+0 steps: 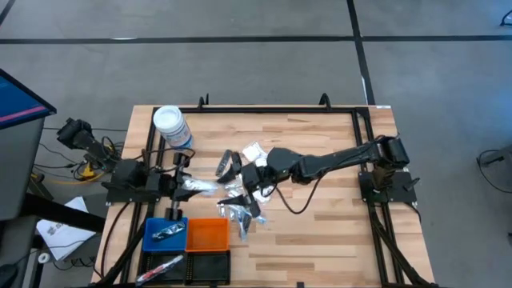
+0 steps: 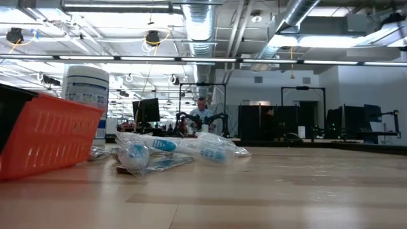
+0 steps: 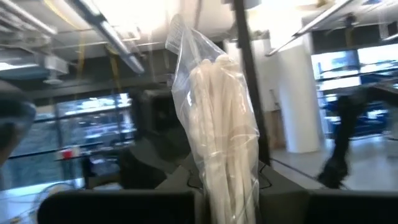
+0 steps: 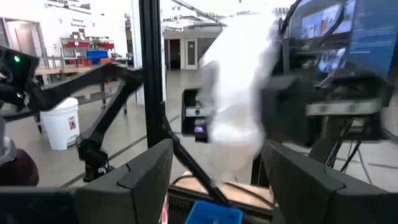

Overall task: Pick & Place Travel size toiletries
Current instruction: Put the right cotton pack into the right black basket

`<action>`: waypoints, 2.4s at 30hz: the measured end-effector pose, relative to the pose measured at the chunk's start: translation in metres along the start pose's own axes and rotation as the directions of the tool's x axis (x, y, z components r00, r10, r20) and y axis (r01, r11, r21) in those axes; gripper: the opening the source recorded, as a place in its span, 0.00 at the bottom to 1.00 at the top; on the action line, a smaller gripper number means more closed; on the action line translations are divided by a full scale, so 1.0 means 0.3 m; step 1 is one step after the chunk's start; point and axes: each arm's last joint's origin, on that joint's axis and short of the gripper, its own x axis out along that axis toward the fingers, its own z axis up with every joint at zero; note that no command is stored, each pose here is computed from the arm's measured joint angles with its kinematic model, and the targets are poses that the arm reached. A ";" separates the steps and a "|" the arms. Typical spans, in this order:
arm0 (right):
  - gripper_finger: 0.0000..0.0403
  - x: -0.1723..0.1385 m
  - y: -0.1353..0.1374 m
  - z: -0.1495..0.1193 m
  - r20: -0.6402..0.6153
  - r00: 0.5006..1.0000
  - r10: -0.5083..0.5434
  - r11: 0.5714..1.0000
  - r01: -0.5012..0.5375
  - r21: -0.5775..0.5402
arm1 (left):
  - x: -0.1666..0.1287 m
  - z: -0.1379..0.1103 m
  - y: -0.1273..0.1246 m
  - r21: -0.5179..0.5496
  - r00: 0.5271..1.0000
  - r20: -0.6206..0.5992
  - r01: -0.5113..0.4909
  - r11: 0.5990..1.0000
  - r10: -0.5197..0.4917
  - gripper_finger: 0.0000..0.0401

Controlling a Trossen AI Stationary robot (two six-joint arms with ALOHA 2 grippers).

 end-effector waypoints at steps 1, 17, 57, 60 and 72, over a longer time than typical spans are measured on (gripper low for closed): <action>0.61 0.009 -0.002 -0.017 0.003 1.000 0.000 1.000 0.000 0.006 | 0.011 -0.009 0.001 0.004 1.000 0.007 0.000 1.000 0.000 0.04; 0.60 0.035 -0.068 -0.085 0.026 0.999 -0.028 0.995 0.025 0.097 | 0.038 -0.052 -0.015 0.059 0.995 -0.042 -0.083 0.995 0.086 0.04; 0.03 0.038 -0.048 -0.117 -0.076 0.997 -0.010 0.996 0.016 0.085 | -0.071 -0.011 -0.146 0.060 0.934 -0.234 -0.265 0.962 0.271 0.63; 0.01 0.036 -0.048 -0.137 -0.136 0.991 0.008 0.995 0.006 0.101 | -0.097 0.024 -0.166 0.092 0.900 -0.279 -0.323 0.942 0.336 0.76; 0.01 0.011 -0.035 -0.230 -0.416 0.909 0.032 0.984 0.043 0.171 | -0.121 0.252 -0.204 0.043 0.878 -0.342 -0.342 0.939 0.336 0.84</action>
